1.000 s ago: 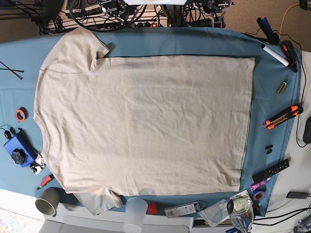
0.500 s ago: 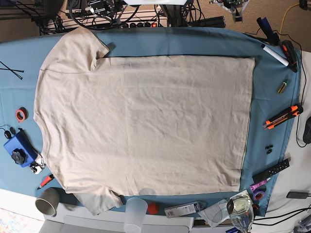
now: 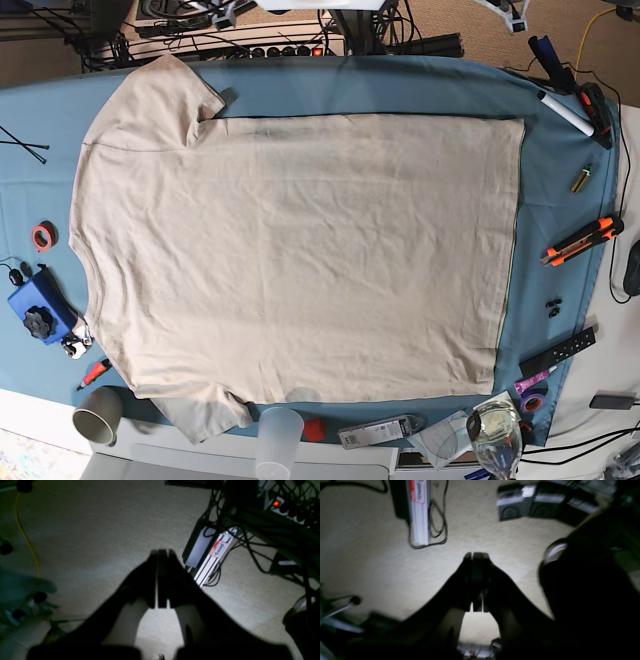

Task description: Fold the T-shirt properly

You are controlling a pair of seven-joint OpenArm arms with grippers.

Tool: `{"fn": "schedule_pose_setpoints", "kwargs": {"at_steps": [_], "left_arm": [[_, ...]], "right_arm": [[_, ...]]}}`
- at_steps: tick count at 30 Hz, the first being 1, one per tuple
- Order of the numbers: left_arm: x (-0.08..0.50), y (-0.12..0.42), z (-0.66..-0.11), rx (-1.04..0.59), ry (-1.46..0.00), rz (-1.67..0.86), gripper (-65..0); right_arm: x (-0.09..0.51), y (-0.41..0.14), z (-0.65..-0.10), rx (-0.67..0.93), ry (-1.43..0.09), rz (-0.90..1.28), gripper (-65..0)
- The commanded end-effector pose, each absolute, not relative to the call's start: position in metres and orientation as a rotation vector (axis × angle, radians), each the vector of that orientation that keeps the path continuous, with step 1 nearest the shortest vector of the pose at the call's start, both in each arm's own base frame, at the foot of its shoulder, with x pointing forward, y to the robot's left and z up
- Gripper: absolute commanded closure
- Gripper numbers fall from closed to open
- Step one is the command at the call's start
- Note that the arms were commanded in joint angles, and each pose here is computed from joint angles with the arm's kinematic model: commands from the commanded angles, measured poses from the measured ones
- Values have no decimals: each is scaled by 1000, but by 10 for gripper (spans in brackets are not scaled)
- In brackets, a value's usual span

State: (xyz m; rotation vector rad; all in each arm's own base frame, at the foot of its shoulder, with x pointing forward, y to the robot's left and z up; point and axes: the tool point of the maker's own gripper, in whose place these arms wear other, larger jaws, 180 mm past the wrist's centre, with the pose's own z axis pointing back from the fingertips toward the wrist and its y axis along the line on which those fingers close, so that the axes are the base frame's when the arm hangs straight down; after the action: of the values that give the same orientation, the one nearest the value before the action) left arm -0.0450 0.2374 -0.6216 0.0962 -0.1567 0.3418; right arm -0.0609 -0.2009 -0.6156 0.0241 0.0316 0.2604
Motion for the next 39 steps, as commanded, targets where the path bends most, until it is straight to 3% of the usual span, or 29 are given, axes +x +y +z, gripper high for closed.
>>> {"fn": "schedule_pose_setpoints", "kwargs": {"at_steps": [1, 14, 25, 39], "left_arm": [[-54, 246, -617, 97, -152, 338, -9], [-83, 247, -557, 53, -251, 267, -9], [-51, 237, -476, 41, -420, 123, -9], [-10, 200, -383, -5, -474, -41, -9]], "right_arm": [[-72, -207, -610, 18, 39, 267, 0], [-101, -231, -525, -91, -69, 310, 0], [-53, -268, -438, -207, -234, 228, 0], [26, -227, -364, -179, -439, 297, 0]]}}
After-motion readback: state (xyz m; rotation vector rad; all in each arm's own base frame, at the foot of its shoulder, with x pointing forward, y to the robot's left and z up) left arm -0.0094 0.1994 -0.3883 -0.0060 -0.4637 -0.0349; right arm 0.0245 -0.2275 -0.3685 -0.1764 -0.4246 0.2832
